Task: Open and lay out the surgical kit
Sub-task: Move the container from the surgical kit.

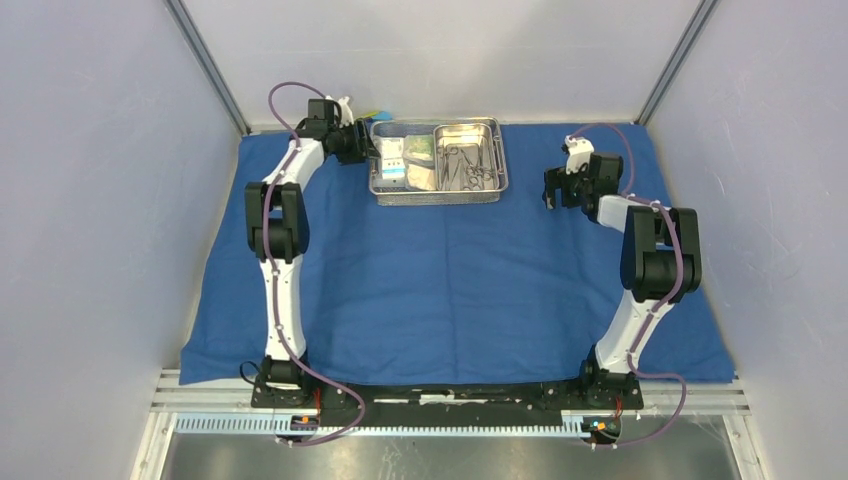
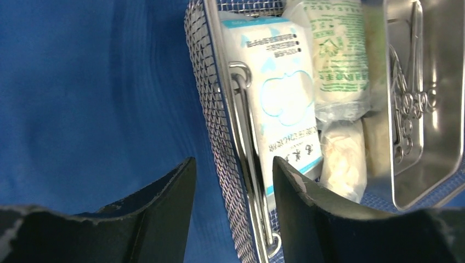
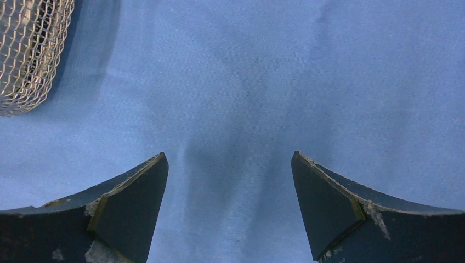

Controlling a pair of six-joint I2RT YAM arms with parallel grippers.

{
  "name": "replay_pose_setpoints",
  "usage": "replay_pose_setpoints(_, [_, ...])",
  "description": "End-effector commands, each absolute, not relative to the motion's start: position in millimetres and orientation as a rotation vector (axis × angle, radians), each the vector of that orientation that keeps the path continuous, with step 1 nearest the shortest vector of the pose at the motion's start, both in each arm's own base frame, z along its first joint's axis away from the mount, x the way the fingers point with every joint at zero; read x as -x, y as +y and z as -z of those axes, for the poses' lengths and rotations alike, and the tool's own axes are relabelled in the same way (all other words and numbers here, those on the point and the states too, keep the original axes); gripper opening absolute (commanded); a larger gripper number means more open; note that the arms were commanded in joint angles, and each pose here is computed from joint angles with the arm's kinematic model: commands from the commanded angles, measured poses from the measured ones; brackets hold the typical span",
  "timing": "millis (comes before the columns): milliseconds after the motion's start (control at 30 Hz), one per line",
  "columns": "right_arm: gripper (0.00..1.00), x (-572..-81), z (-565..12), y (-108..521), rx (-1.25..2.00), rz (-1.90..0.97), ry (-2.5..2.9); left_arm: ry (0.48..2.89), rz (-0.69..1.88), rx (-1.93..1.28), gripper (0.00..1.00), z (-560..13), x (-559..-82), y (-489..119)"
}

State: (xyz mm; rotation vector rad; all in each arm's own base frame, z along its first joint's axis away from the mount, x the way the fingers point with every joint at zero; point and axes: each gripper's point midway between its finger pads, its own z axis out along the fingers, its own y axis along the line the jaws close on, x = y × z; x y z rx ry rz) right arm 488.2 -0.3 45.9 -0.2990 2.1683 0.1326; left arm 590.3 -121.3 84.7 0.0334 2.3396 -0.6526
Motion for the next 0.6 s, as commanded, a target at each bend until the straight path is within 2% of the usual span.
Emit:
replay_pose_setpoints(0, [0.91, -504.8, -59.5, -2.1, 0.261, -0.132, 2.135, 2.321, 0.711, 0.043, 0.59, -88.9, -601.1, -130.9])
replay_pose_setpoints(333, [0.91, -501.7, -42.0, -13.1, 0.224, -0.084, 2.210, 2.300, 0.787, 0.093, 0.37, -93.3, -604.2, -139.4])
replay_pose_setpoints(567, [0.91, -500.9, -36.8, -19.0, 0.201, -0.059, 2.233, 2.307, 0.808, 0.151, 0.09, -91.8, -606.9, -140.8])
